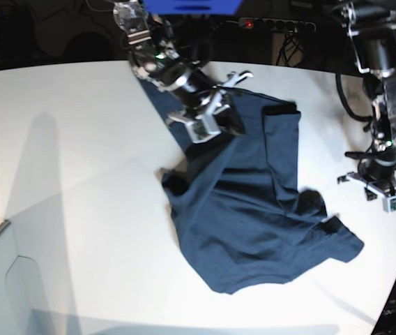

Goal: Layout the t-shirt on the table in an organized manner, then fold the t-shirt properly
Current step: 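Lift the shirt with both grippers and pull it toward the robot, then regrasp the shirt edges with both grippers and spread them apart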

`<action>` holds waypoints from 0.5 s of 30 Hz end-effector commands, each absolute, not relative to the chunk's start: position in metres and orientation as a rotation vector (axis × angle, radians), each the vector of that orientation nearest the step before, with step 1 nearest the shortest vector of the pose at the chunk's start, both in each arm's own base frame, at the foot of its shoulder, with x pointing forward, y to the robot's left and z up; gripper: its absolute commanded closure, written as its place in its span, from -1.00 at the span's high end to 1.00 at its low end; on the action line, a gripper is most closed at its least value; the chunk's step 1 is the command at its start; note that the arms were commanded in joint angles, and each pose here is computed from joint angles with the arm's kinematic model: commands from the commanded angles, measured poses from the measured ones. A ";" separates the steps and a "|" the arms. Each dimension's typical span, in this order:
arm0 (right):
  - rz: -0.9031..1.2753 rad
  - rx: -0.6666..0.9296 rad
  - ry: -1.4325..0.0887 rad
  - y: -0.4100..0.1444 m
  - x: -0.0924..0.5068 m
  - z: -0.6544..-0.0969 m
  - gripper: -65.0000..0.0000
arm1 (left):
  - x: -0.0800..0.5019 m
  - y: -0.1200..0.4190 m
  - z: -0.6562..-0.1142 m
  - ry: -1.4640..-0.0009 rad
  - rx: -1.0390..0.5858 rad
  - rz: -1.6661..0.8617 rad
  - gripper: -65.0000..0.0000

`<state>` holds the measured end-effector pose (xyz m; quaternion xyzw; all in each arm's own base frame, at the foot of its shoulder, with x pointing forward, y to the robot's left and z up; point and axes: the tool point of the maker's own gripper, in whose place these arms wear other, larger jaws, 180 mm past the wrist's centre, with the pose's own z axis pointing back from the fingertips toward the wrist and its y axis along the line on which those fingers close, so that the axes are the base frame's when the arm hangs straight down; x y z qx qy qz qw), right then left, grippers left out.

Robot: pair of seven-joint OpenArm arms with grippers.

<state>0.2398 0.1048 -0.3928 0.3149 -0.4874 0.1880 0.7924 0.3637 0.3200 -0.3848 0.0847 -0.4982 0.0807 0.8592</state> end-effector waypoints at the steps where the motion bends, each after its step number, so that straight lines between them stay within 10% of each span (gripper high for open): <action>1: 0.385 0.698 -1.134 0.113 0.257 -0.368 -1.00 | 0.369 0.323 -0.360 -1.124 0.193 0.156 -0.99; 15: 0.435 0.501 -1.096 0.065 0.285 -0.384 -0.87 | 0.286 0.195 -0.406 -1.051 -0.039 0.286 -0.98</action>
